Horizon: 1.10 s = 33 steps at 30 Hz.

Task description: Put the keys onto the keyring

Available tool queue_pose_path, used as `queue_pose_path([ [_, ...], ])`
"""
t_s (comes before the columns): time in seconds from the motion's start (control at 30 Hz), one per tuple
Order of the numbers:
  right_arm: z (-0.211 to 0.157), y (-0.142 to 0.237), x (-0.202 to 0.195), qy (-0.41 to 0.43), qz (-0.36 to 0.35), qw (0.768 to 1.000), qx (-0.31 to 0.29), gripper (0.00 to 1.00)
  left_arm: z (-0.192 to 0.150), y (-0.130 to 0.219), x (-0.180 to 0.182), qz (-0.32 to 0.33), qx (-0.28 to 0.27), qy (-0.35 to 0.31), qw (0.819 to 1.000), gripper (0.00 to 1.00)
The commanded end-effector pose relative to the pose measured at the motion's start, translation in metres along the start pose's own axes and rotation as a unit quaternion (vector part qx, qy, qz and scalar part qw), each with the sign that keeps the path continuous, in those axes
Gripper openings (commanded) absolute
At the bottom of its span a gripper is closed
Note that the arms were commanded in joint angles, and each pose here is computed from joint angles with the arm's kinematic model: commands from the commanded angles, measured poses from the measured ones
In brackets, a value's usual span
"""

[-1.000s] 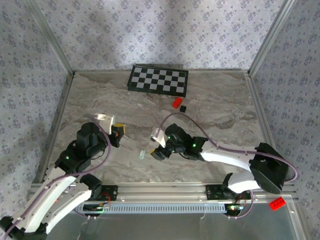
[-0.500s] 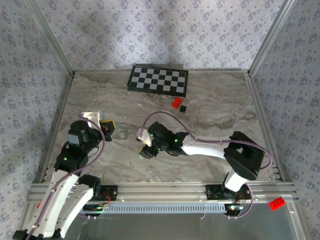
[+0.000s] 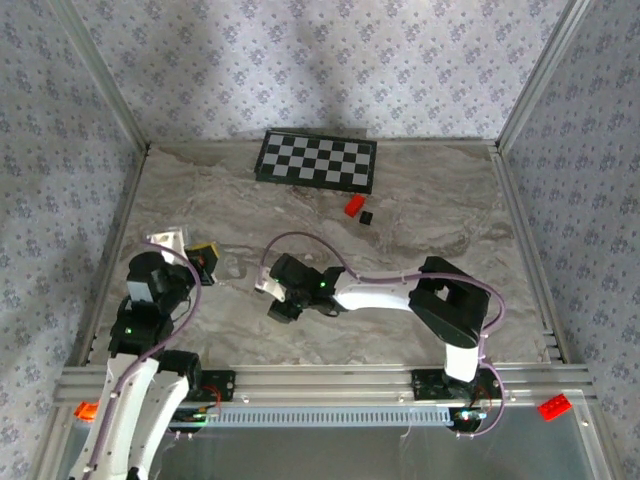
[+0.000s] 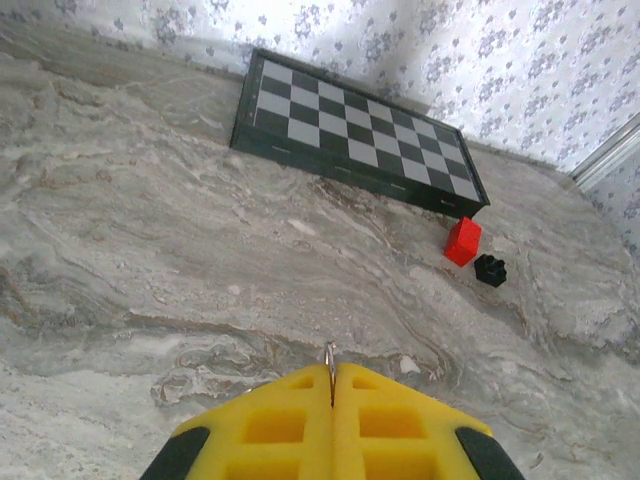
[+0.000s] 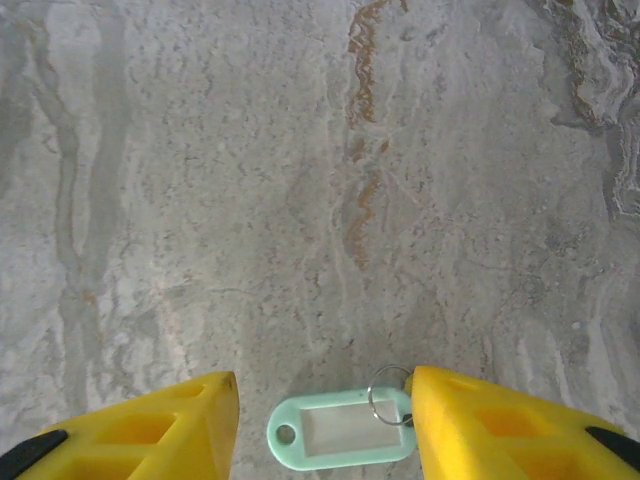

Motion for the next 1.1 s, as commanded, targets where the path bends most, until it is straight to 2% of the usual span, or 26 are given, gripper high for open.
queue_pose_path([
  [0.0,-0.004,-0.005,-0.002,0.008,-0.018,0.999,0.037,0.49,0.011,0.004,-0.008,-0.015,-0.025,-0.005,1.0,0.0],
  [0.47,-0.009,-0.018,-0.006,0.026,-0.05,0.994,0.088,0.44,0.014,0.006,-0.009,-0.017,-0.033,-0.009,0.999,0.0],
  [0.77,-0.019,-0.024,-0.002,0.024,-0.044,0.993,0.107,0.39,0.017,0.009,-0.01,-0.02,-0.043,-0.013,0.999,0.0],
  [1.07,-0.022,-0.019,-0.01,-0.017,-0.019,0.997,0.079,0.22,0.017,0.012,-0.012,-0.025,-0.052,-0.016,0.998,0.0],
])
Point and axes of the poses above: each hand's point on the last joint's axis, 136 mm out from that joint toward the fingers, its own y axis back along the fingers, its own x axis along the line the jaws close on, z = x × y, the point moved 5 cm from there along y, back along the fingers, and after that the axes turned 13 degrees about y, right-handed, at the moved point
